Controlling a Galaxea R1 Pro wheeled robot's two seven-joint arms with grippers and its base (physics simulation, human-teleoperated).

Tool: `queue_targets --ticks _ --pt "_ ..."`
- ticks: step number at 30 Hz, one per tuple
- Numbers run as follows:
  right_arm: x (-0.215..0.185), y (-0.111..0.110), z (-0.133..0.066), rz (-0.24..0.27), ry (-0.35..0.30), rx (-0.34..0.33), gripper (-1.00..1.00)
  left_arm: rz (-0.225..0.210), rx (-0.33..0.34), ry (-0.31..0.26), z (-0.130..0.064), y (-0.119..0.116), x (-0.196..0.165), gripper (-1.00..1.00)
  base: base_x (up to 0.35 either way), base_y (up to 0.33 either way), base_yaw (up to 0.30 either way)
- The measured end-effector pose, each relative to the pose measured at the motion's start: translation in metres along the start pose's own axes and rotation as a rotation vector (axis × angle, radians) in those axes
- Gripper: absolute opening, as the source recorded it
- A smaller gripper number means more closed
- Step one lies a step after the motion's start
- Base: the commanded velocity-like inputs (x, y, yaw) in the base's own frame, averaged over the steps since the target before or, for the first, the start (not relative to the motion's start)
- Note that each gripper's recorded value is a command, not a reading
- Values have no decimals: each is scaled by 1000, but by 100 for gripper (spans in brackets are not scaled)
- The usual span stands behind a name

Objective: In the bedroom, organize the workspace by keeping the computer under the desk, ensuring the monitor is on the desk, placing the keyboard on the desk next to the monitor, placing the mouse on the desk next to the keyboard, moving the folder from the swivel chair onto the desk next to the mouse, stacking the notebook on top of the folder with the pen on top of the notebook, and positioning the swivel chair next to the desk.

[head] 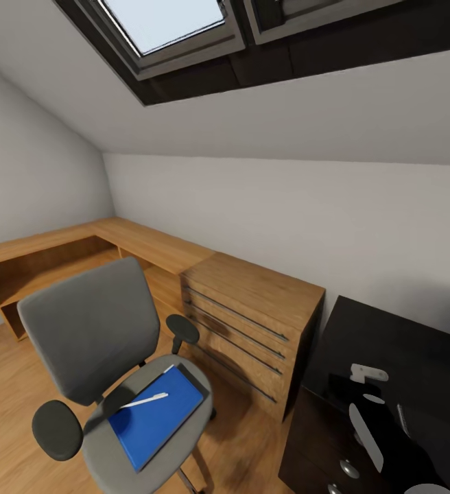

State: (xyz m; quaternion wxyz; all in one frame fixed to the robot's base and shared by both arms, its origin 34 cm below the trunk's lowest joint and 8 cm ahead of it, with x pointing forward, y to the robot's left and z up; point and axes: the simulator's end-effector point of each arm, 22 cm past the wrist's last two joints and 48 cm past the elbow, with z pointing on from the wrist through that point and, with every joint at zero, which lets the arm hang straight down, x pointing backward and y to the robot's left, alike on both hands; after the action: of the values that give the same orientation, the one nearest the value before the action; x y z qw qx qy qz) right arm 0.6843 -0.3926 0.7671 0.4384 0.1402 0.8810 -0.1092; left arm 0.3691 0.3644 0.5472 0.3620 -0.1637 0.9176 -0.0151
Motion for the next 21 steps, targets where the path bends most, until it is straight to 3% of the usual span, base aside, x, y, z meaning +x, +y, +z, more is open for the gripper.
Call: queue_targets --ticks 21 --pt "-24 -3 -19 0 -1 0 100 -1 0 1 -24 -5 -19 100 0 0 0"
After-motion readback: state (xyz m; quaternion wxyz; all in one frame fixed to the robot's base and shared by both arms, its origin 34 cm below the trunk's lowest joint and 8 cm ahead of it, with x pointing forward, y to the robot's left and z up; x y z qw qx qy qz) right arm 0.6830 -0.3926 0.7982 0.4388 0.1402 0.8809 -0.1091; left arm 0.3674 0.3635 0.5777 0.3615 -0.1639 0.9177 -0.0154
